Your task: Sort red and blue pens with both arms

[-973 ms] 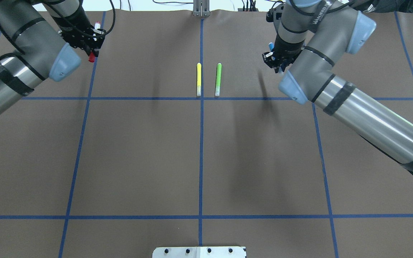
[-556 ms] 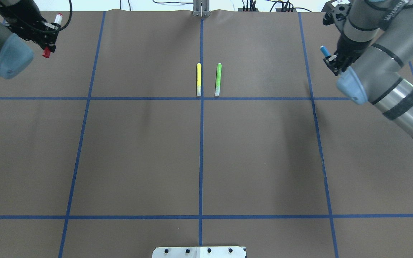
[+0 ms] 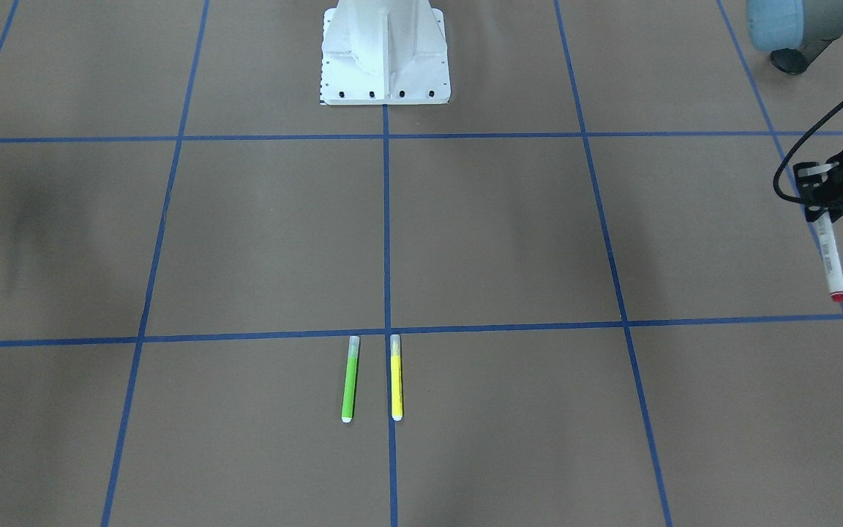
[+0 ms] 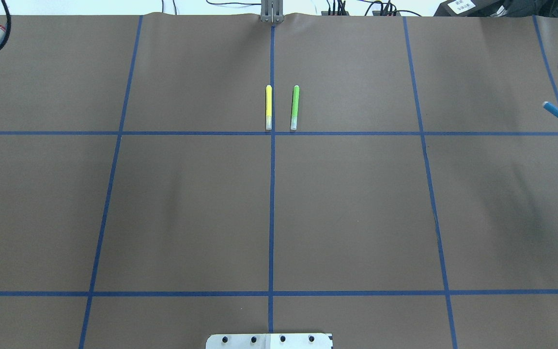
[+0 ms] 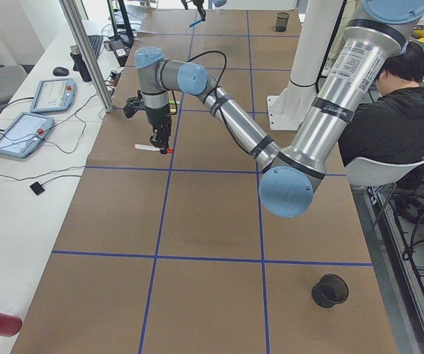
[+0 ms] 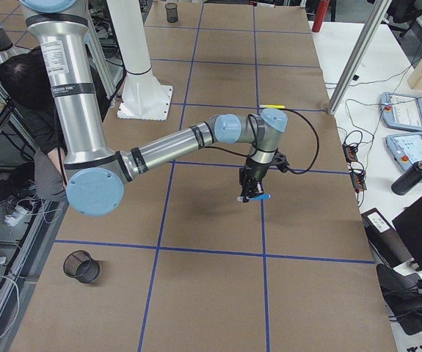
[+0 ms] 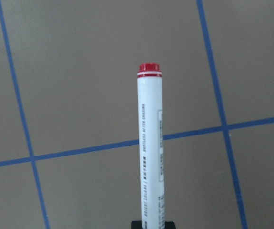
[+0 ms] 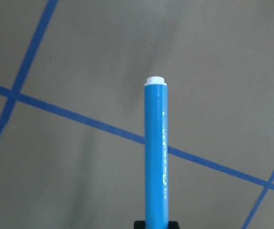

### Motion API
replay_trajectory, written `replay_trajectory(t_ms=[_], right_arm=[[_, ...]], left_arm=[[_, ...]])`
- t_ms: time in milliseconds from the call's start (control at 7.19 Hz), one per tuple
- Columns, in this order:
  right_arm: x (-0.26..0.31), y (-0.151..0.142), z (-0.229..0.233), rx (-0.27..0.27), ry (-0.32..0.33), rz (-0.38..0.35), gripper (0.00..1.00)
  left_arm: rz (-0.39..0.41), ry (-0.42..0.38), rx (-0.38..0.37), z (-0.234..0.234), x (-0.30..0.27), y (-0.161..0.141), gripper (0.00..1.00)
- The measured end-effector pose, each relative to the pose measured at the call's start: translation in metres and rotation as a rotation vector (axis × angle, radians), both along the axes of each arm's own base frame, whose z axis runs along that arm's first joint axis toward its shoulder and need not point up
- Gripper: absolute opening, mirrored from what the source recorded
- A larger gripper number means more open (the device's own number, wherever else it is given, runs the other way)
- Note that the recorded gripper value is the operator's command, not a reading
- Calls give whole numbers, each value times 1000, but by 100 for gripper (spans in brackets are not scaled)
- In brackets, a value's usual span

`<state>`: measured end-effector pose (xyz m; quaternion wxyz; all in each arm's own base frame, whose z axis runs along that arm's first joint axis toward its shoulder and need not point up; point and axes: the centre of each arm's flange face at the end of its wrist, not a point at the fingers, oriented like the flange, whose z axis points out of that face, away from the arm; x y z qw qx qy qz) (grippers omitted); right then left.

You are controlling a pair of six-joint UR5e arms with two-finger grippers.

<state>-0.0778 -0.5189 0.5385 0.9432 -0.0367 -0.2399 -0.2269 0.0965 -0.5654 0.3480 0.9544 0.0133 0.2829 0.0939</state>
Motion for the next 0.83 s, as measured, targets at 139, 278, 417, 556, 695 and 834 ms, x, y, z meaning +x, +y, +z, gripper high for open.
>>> replay_trajectory(t_ms=[139, 278, 417, 556, 695, 834], right_arm=[[35, 27, 31, -25, -2, -24, 0], [63, 56, 61, -81, -1, -35, 0], [84, 85, 89, -173, 3, -33, 0], [104, 117, 115, -261, 1, -33, 0], [126, 156, 142, -331, -14, -37, 0], [146, 197, 165, -393, -38, -39, 0]], left_arm=[[14, -26, -43, 22, -26, 11, 0], [27, -42, -82, 50, -51, 23, 0], [36, -49, -107, 73, -71, 33, 0], [41, -51, -121, 86, -81, 40, 0], [43, -50, -125, 90, -85, 44, 0], [42, -48, -117, 88, -87, 47, 0]])
